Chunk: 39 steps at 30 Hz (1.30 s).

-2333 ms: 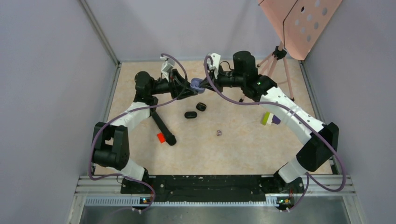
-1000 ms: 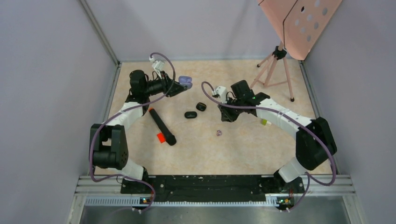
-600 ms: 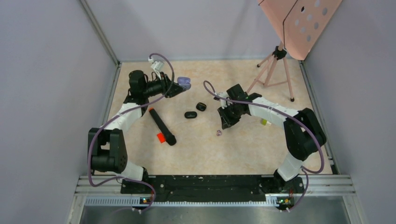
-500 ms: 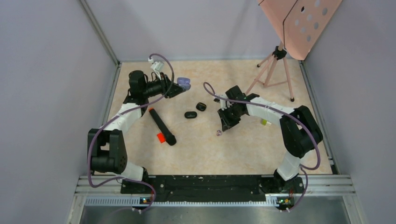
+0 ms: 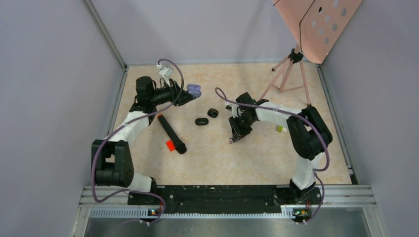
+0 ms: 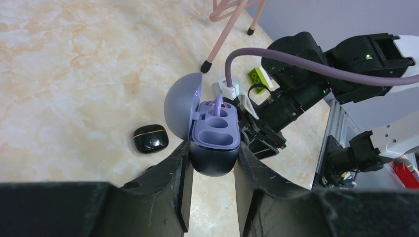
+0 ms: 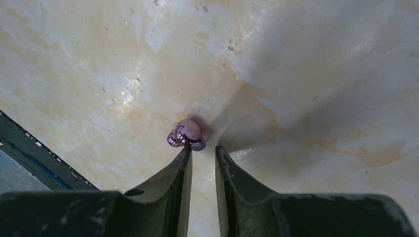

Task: Insert the wireless bluetooth earbuds into the charging case
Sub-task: Pick up the earbud from the center of the board.

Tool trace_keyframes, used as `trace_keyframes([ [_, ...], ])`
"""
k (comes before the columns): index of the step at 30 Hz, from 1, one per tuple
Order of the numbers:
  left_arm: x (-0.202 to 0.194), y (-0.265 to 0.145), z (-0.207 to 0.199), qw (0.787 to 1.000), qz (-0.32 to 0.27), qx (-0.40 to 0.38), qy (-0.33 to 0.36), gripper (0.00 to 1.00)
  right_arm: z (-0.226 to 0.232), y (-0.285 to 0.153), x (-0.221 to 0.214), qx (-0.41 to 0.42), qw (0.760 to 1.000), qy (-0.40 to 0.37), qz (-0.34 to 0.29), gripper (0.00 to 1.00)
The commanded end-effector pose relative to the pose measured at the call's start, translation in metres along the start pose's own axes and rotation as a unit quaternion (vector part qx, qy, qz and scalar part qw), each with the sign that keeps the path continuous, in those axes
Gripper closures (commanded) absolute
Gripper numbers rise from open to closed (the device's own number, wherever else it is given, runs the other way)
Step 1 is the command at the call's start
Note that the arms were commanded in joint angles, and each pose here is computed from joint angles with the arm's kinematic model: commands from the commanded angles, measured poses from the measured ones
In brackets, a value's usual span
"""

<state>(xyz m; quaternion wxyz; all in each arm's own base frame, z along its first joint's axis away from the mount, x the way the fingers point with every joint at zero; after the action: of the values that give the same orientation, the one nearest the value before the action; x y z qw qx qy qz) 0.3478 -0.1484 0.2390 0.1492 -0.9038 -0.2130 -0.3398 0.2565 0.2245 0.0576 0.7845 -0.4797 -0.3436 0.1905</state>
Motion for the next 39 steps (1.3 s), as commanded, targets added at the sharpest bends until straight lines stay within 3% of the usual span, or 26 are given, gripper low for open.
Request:
trace_keyframes([
  [1, 0.006, -0.007, -0.011, 0.999, -0.018, -0.004, 0.028, 1.00, -0.001, 0.000, 0.022, -0.002, 1.000, 0.013, -0.025, 0.75],
  [21, 0.000, -0.008, -0.005, 0.999, -0.015, 0.006, 0.029, 1.00, 0.012, 0.011, 0.033, 0.005, 0.999, -0.020, -0.024, 0.76],
  [25, -0.001, -0.008, -0.005, 0.999, -0.014, 0.007, 0.028, 1.00, 0.015, 0.012, 0.039, 0.011, 0.999, -0.029, -0.033, 0.86],
  [31, -0.001, -0.007, -0.003, 0.999, -0.013, 0.008, 0.029, 1.00, 0.017, 0.015, 0.043, -0.015, 0.998, -0.054, -0.034, 0.88],
  [37, 0.002, -0.008, -0.005, 0.999, -0.016, 0.008, 0.035, 1.00, 0.019, 0.010, 0.060, -0.034, 0.994, -0.092, -0.057, 1.00],
  [39, 0.002, -0.009, -0.005, 0.999, -0.017, 0.010, 0.037, 1.00, 0.018, 0.003, 0.071, -0.044, 0.990, -0.115, -0.072, 1.00],
])
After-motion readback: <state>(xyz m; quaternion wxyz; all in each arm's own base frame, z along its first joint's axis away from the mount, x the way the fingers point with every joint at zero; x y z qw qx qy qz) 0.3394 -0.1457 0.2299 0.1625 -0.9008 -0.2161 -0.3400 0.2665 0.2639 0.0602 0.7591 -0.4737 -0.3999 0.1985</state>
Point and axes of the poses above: each gripper's point midway between its finger pads, its own y axis out along the fingers, its own z axis along the line the jaws close on, x = y × z, the point moved 4 cm from there along -y, back along the fingers, and after that the axes turned 15 degrees about -y, right-handed, at the moved point
